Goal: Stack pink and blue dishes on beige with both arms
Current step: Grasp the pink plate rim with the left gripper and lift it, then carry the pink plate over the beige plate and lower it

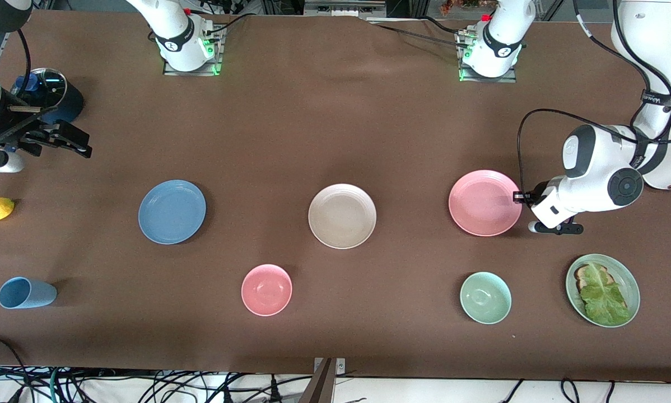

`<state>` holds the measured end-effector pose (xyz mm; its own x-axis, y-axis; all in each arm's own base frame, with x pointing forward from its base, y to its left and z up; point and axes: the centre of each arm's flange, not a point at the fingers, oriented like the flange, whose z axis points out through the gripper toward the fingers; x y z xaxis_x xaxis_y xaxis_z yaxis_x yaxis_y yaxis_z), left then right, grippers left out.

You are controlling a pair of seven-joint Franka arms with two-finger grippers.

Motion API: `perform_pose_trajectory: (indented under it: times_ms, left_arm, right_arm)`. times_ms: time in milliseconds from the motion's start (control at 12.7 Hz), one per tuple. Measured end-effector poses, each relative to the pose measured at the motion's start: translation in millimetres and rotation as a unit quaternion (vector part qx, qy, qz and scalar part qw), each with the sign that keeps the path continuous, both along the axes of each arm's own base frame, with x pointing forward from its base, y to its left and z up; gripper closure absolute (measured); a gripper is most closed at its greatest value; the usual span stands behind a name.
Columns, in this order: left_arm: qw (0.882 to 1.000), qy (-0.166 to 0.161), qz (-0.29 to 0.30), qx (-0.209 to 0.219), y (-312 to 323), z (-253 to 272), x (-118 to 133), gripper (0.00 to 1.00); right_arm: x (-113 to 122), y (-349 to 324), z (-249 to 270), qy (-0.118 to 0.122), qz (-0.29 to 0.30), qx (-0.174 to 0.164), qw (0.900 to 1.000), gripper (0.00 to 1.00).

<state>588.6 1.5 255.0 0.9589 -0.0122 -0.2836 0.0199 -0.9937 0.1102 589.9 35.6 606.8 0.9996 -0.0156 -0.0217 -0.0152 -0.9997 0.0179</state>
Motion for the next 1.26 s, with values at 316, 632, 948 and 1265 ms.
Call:
perform_pose_trajectory:
  times_ms: [316,632,948,1265]
  left_arm:
    - [0.998,0.007,0.047,-0.043,-49,48,21,0.94]
    - [0.996,0.004,0.084,-0.041,-128,71,25,0.94]
    - [0.994,0.021,0.100,-0.036,-219,56,22,0.94]
    - [0.993,0.024,0.109,-0.037,-303,22,6,0.94]
  right_arm:
    - [0,1,0,-0.001,0.000,0.000,1.000,0.00]
    - [0,0,0,-0.001,0.000,0.000,1.000,0.00]
    - [0,-1,0,0.000,-0.001,0.000,1.000,0.00]
    - [1,-2,0,-0.002,-0.002,0.000,1.000,0.00]
